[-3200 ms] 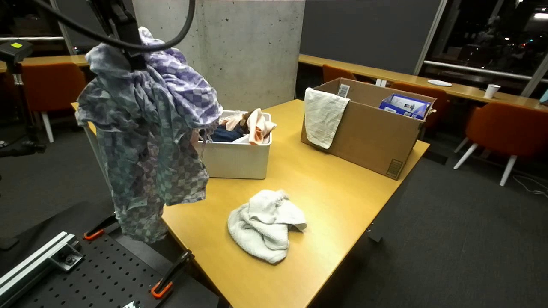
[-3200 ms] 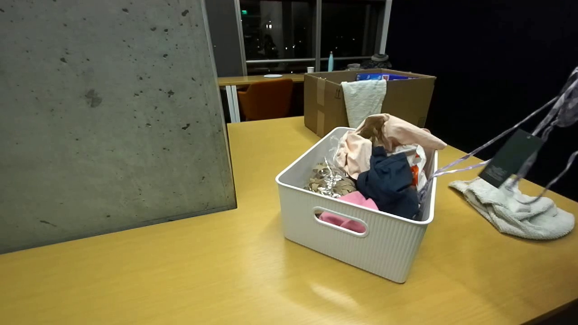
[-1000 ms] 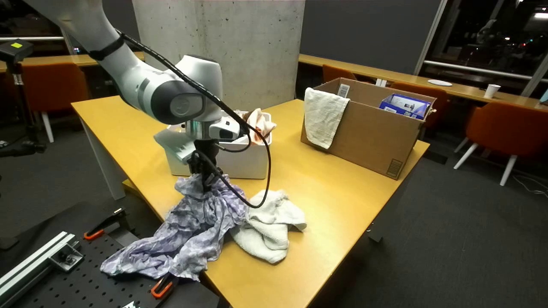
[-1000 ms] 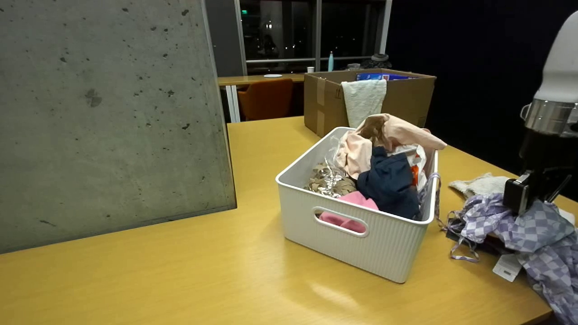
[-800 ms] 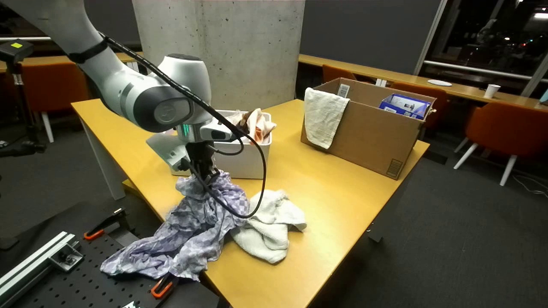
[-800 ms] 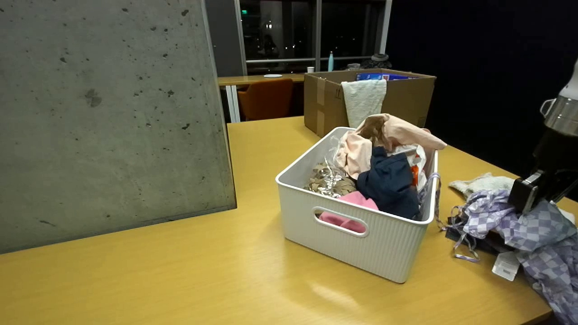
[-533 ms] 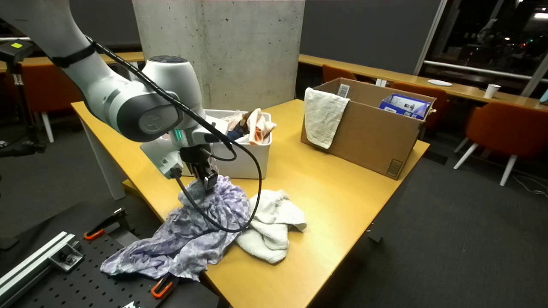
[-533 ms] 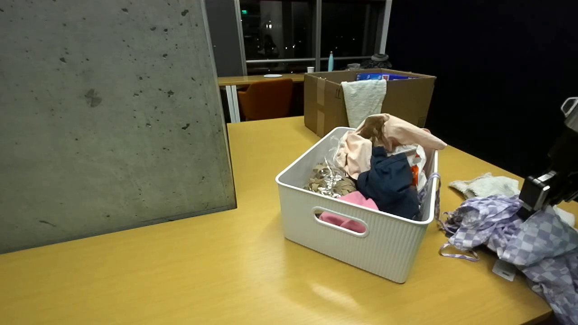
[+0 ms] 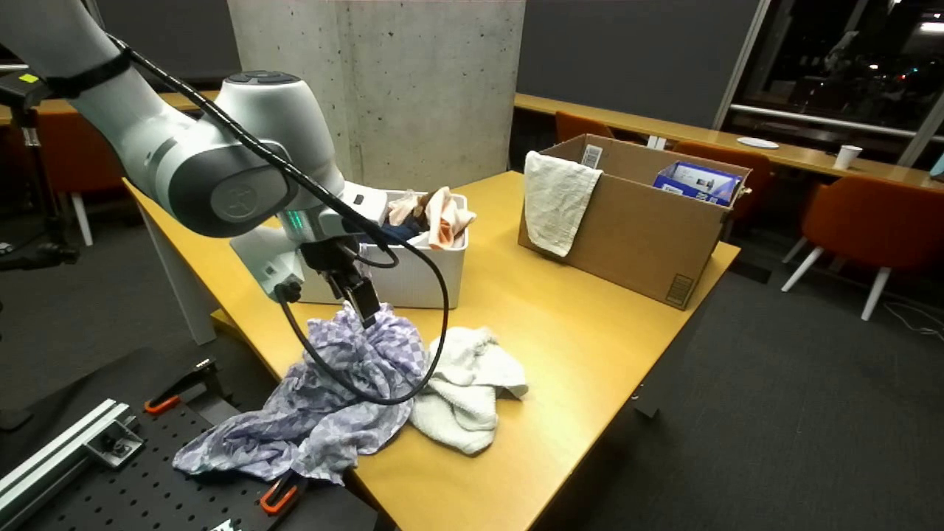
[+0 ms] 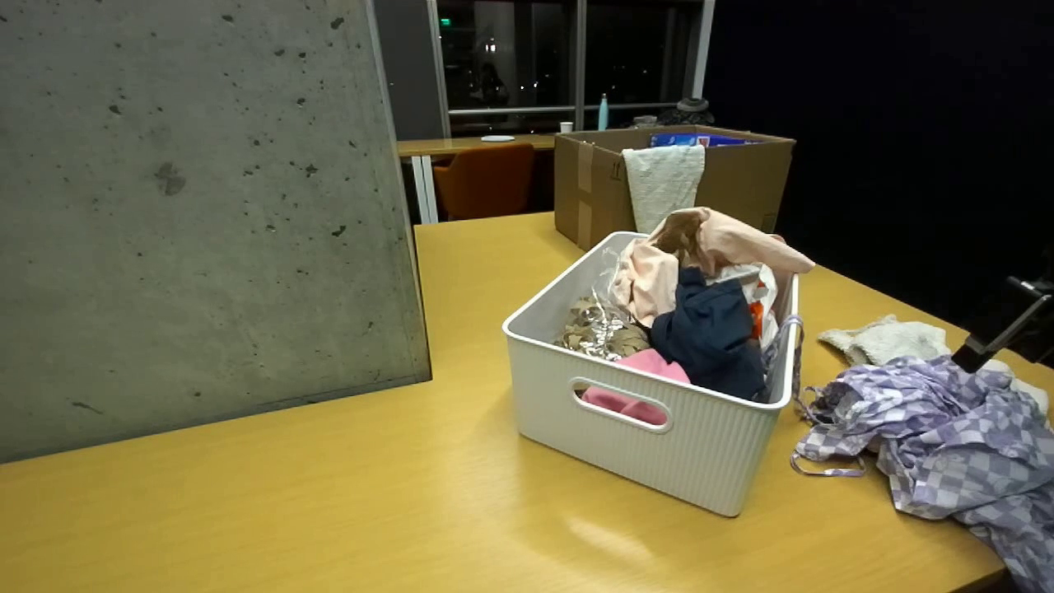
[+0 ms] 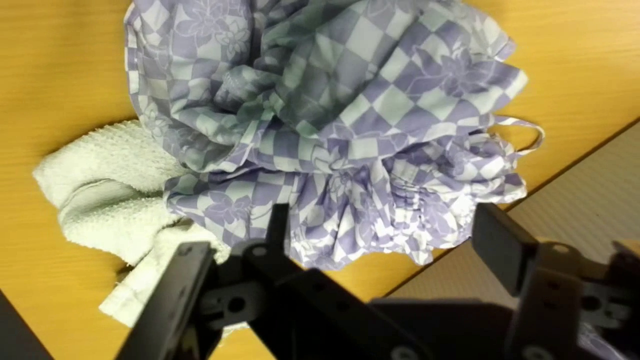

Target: Put the pink shirt in the basket, then remove the white towel, the turnip plushie and the purple shirt from the basket

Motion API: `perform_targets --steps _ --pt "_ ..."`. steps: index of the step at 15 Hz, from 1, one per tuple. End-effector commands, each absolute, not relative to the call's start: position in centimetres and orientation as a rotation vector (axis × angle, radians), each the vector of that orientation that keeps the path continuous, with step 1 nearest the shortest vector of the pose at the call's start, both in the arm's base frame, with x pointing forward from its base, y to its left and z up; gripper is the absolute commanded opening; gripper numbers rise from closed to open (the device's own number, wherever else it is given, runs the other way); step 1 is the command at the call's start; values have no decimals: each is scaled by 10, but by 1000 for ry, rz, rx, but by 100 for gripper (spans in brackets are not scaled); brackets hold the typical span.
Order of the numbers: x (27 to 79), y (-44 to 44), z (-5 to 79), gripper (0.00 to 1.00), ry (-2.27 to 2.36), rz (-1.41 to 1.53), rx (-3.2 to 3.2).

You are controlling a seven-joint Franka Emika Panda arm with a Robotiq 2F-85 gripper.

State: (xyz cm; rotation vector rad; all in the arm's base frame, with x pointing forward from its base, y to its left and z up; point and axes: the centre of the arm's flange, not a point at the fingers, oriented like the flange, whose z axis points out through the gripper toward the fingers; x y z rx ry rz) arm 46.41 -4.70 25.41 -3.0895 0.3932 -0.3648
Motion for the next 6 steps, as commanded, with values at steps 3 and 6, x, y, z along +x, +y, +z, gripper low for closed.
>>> perform_targets --steps 3,6 --pt "434 -46 290 100 447 -386 -3071" --pt "432 -49 286 100 458 -344 -3057"
